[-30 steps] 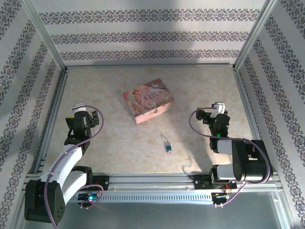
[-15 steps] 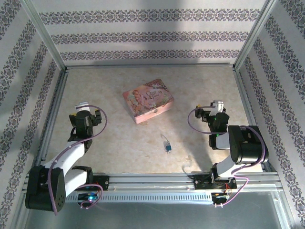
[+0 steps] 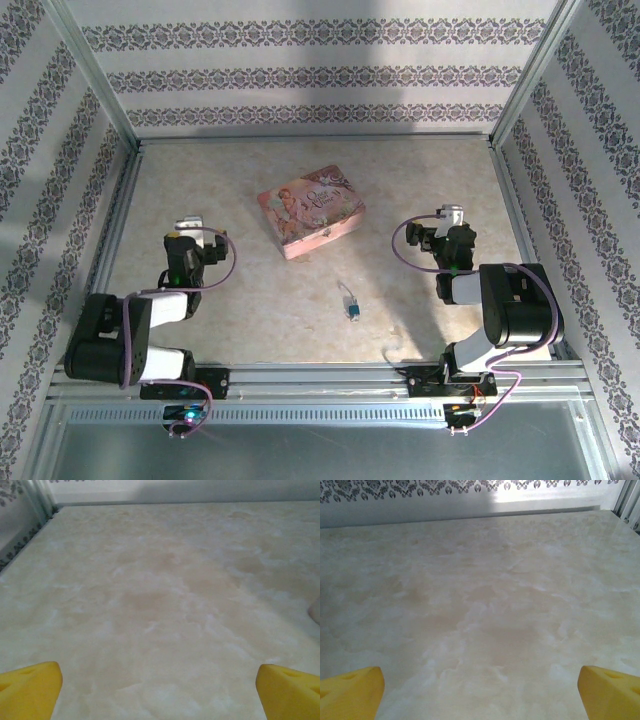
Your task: Unlock a padlock with a key
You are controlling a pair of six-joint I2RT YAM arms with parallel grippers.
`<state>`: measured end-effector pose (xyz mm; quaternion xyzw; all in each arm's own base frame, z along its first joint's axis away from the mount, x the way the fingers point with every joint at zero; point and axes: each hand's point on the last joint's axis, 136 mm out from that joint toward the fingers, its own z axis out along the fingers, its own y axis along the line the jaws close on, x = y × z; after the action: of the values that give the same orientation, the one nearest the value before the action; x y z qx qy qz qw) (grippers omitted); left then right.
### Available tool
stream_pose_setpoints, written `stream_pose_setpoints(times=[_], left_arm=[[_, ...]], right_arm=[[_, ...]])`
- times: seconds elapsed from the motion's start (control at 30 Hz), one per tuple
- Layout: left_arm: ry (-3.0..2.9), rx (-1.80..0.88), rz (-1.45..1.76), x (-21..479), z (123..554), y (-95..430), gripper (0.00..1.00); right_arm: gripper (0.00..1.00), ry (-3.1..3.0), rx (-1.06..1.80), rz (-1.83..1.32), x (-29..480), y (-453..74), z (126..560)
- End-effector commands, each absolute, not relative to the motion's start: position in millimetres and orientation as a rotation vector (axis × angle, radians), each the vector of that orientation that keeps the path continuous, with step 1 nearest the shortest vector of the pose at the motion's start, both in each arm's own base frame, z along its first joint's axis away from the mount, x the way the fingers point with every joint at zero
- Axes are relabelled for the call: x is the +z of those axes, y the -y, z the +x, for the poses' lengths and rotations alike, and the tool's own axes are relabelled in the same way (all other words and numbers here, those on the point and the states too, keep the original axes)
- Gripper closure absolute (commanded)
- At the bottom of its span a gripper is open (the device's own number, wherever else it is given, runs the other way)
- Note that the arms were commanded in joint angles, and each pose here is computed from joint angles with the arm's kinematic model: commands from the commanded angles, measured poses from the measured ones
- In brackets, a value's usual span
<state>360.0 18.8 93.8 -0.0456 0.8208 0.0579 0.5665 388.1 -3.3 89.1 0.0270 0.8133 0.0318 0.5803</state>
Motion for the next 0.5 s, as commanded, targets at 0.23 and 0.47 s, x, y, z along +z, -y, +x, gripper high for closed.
stream_pose_setpoints(times=[0.23,0.47], left_arm=[[-1.792,0.020,-0.009,98.4,380.2,-3.5,0.01],[-1.902,0.057,-0.054,88.2,400.9,-13.3,0.01]], right_arm=[[0.02,-1.855,0.051,0.044,106.8,1.4,397.9],[0.02,-1.861,0.066,0.017,106.6,-3.5,398.9]])
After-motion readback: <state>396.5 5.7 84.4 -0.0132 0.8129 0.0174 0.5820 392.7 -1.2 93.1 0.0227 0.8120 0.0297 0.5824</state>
